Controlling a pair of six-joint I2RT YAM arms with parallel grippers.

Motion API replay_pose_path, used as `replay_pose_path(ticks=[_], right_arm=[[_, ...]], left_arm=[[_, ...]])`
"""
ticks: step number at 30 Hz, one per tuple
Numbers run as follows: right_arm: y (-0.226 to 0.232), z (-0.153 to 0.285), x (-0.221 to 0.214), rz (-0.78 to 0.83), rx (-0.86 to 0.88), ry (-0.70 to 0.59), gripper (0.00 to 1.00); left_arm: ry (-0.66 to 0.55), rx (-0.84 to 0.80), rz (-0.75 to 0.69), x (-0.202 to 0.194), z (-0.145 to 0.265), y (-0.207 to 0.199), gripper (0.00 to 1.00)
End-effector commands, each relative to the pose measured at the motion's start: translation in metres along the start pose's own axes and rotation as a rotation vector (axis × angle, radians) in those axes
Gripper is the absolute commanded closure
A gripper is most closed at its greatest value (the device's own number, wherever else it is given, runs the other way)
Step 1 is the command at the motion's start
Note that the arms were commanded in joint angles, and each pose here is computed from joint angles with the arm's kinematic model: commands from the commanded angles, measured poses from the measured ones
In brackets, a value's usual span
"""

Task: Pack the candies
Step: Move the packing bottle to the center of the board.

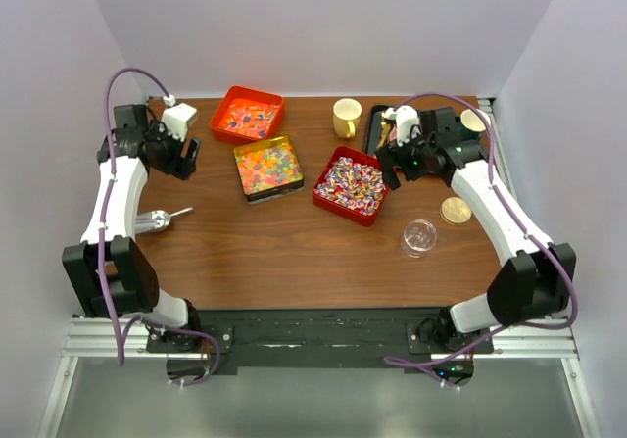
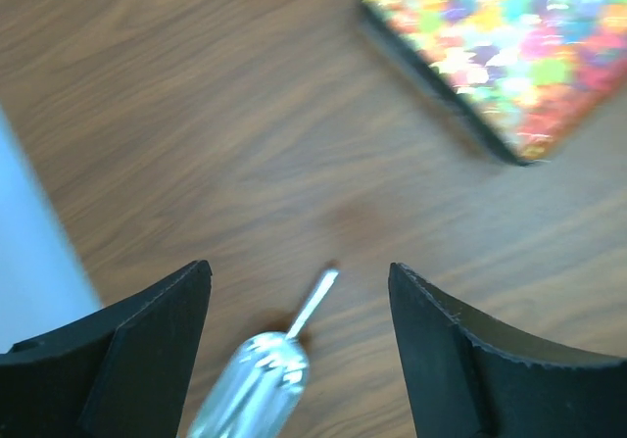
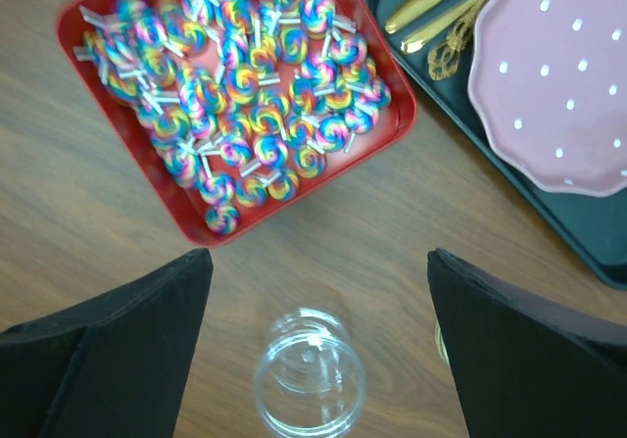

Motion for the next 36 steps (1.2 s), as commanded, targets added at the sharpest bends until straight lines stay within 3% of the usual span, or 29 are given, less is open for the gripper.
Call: replay_pose_path(ticks=[1, 3, 7, 11, 19, 28, 36], right_arm=[[-0.003, 0.008, -0.014, 0.234, 0.155, 0.206, 0.19], [0.001, 0.015, -0.036, 0.332, 0.220, 0.275, 0.22], [0.012, 0.027, -0.068, 0.418, 0.219, 0.287, 0.25], [0.020, 0.023, -0.092, 0.414, 0.240, 0.364, 0.34], [0.036, 0.021, -0.117, 0.385, 0.250, 0.375, 0.36], [0.047, 0.005, -0.135, 0.460, 0.285, 0.393, 0.52], [0.068, -0.006, -0.135, 0.563, 0.314, 0.391, 0.73]], left_arm=[[-0.023, -0.188, 0.102, -0.015, -0.007, -0.027, 0.19], [-0.053, -0.179, 0.142, -0.019, -0.009, -0.030, 0.19], [-0.084, -0.164, 0.183, -0.029, -0.011, -0.035, 0.19], [-0.132, -0.155, 0.215, -0.022, -0.005, -0.037, 0.19], [-0.149, -0.135, 0.246, -0.018, -0.004, -0.036, 0.19], [-0.154, -0.115, 0.250, -0.018, -0.002, -0.036, 0.19], [-0.179, -0.105, 0.240, -0.014, 0.009, -0.038, 0.19]])
Point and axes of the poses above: each gripper's point midway between its finger pads, its own z axis back along the fingers, its own y axis along the line the jaws close on, x = y × z, the point moved 10 cm from there along z, back along the fingers, and after that the axes turned 10 degrees about z, right-handed, at the moved point
